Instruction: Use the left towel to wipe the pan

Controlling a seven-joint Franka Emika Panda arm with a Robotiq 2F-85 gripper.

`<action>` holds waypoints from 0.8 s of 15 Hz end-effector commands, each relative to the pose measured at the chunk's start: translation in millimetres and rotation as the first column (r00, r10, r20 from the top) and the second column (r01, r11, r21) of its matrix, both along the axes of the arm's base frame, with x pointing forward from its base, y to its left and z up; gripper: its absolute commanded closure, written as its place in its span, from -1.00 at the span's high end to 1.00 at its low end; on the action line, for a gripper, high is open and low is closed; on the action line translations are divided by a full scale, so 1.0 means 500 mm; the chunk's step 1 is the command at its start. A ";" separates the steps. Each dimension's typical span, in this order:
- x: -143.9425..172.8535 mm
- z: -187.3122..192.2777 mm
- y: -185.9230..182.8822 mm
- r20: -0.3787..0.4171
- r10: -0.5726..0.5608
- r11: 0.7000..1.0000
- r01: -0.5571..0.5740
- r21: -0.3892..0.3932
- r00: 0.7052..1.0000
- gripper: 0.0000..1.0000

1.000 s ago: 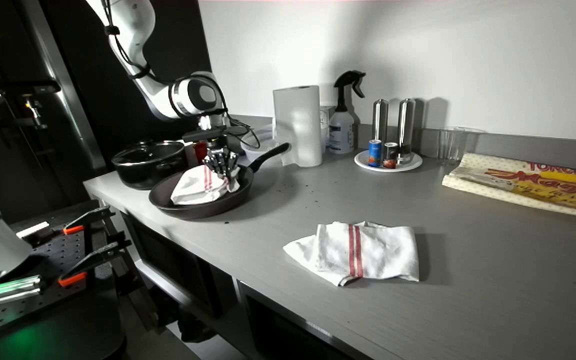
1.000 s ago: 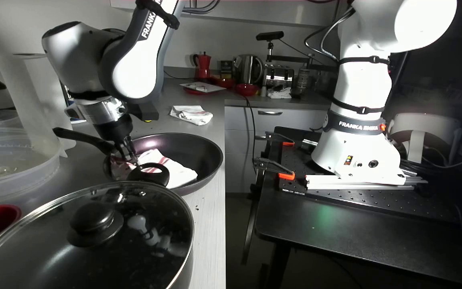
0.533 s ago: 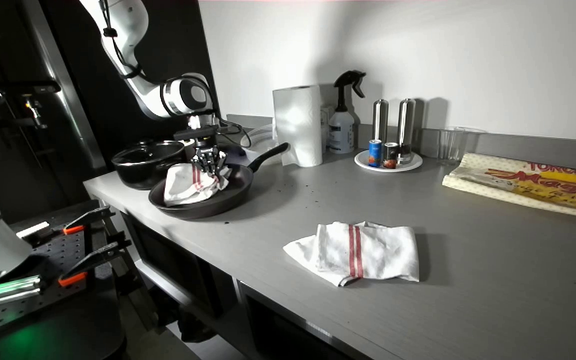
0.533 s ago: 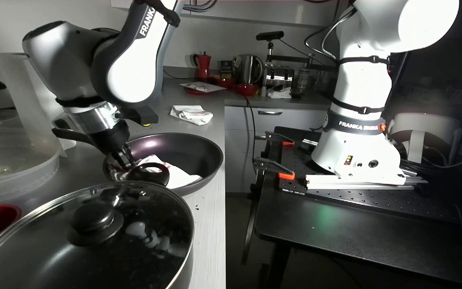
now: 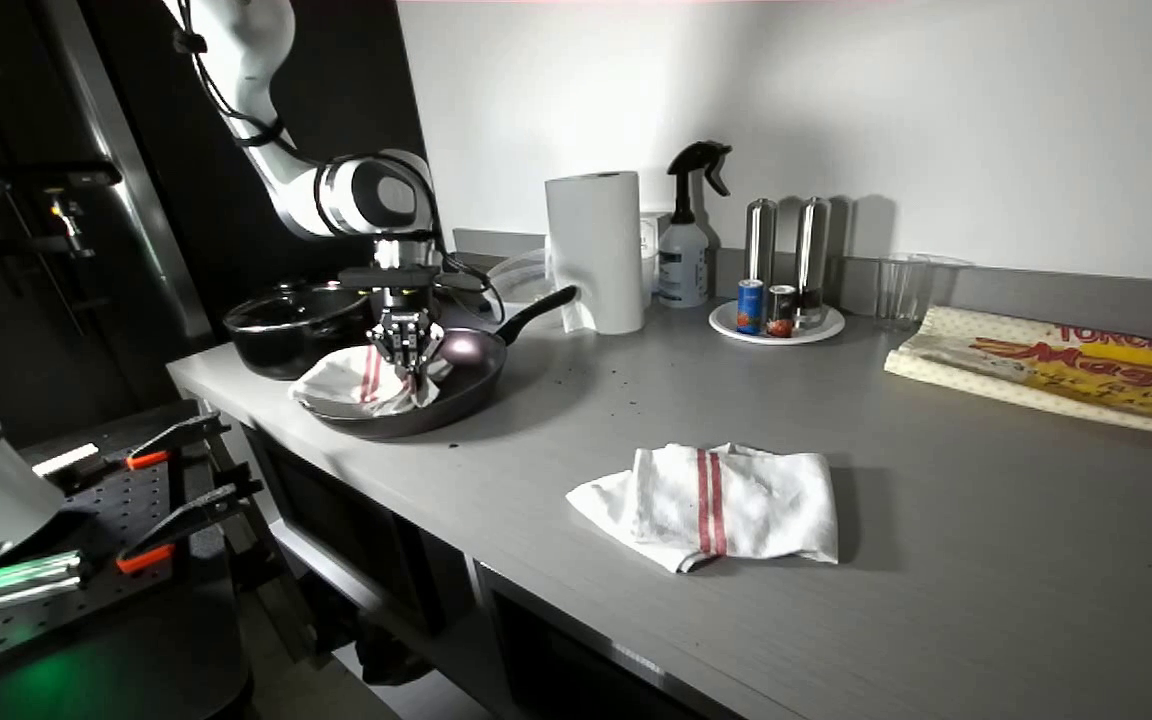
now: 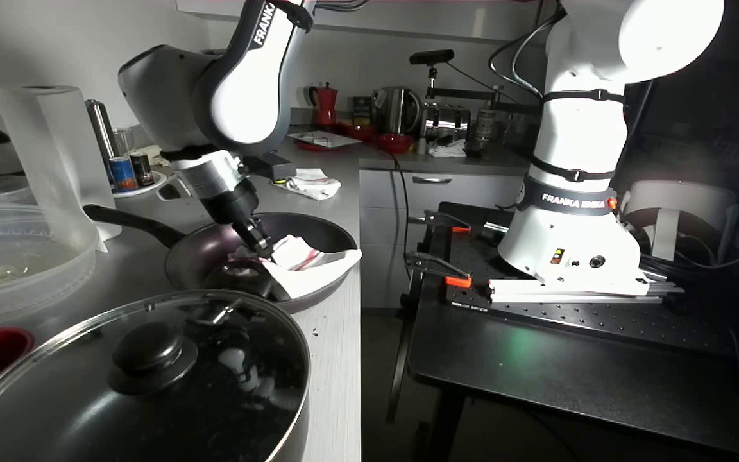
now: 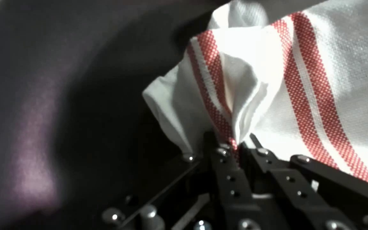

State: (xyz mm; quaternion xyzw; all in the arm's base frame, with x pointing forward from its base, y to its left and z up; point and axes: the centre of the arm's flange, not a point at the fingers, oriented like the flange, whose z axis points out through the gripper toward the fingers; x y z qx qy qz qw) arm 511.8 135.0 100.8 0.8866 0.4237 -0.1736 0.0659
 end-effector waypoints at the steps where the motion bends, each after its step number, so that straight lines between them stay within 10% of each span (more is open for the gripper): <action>1: -0.022 0.016 -0.075 0.005 -0.037 0.999 0.037 0.027 0.999 -0.95; 12: 0.101 0.031 -0.110 0.166 -0.126 0.992 0.124 0.023 0.978 -0.95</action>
